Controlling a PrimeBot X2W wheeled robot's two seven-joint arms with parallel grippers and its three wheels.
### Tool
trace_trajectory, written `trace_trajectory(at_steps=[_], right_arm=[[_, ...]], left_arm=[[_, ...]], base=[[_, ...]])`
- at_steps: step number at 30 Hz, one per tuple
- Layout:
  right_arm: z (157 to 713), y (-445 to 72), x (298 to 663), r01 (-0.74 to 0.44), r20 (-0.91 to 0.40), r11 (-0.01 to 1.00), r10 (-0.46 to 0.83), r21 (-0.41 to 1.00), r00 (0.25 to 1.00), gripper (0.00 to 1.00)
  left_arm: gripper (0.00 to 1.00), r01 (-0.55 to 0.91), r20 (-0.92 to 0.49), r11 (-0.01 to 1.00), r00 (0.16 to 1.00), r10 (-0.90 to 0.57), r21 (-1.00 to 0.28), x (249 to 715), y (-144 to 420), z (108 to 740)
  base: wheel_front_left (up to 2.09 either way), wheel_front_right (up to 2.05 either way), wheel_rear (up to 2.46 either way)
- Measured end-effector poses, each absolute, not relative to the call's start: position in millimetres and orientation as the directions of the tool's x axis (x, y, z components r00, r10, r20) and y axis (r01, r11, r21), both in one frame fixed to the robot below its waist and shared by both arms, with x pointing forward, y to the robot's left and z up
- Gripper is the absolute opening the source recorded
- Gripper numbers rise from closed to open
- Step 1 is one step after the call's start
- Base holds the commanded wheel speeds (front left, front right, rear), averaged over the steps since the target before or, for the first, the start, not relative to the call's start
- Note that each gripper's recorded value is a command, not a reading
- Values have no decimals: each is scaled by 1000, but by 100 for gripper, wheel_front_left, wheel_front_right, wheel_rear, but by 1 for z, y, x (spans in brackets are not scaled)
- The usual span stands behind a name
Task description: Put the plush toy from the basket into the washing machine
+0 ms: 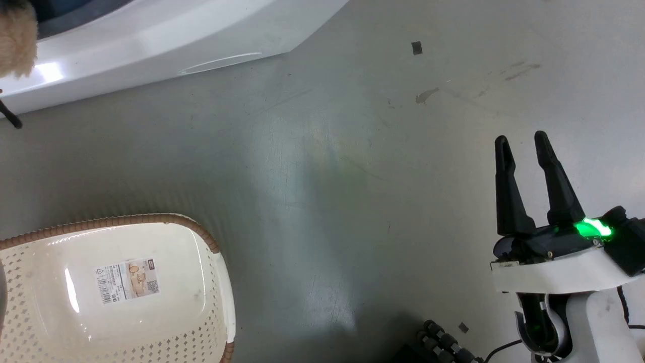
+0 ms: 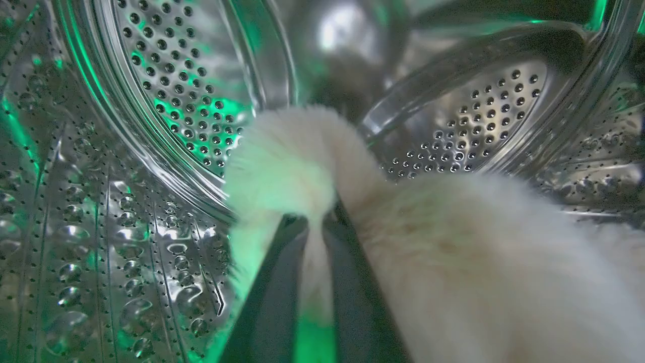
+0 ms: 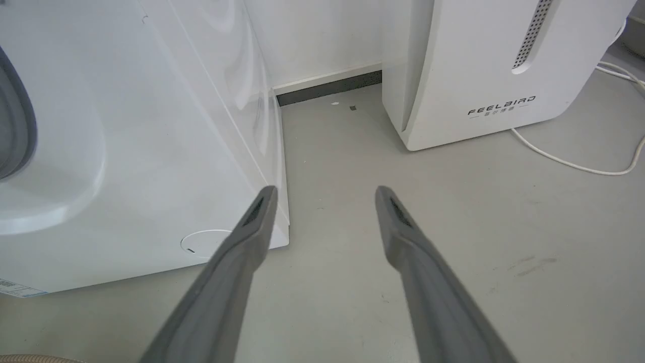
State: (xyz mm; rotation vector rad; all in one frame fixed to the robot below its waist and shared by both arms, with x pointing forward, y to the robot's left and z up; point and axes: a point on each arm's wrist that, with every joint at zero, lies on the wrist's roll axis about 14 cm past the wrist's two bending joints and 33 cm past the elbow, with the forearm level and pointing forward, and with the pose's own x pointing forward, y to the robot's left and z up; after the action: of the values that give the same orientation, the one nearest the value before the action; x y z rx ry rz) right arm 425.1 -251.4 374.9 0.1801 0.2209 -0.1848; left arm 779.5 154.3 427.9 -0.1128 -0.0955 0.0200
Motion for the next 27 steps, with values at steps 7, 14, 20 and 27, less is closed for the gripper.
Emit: trace_trajectory(at_steps=[7, 14, 20, 27], right_arm=[[383, -247, 429, 184, -207, 967, -147, 173, 967, 100], [402, -239, 432, 152, -157, 970, -123, 190, 980, 100], [418, -227, 428, 114, -123, 974, -91, 194, 988, 100], [437, -216, 419, 81, -85, 974, -64, 209, 994, 100]], left_arm=[[100, -7, 103, 998, 995, 13, -59, 770, 157, 438], [100, 8, 65, 999, 998, -5, -46, 740, 158, 441], [100, 23, 39, 999, 999, -22, -29, 710, 161, 453], [100, 34, 58, 999, 998, -32, -23, 672, 164, 478]], base=[[0, 0, 0], [0, 0, 0], [0, 0, 0], [0, 0, 0]])
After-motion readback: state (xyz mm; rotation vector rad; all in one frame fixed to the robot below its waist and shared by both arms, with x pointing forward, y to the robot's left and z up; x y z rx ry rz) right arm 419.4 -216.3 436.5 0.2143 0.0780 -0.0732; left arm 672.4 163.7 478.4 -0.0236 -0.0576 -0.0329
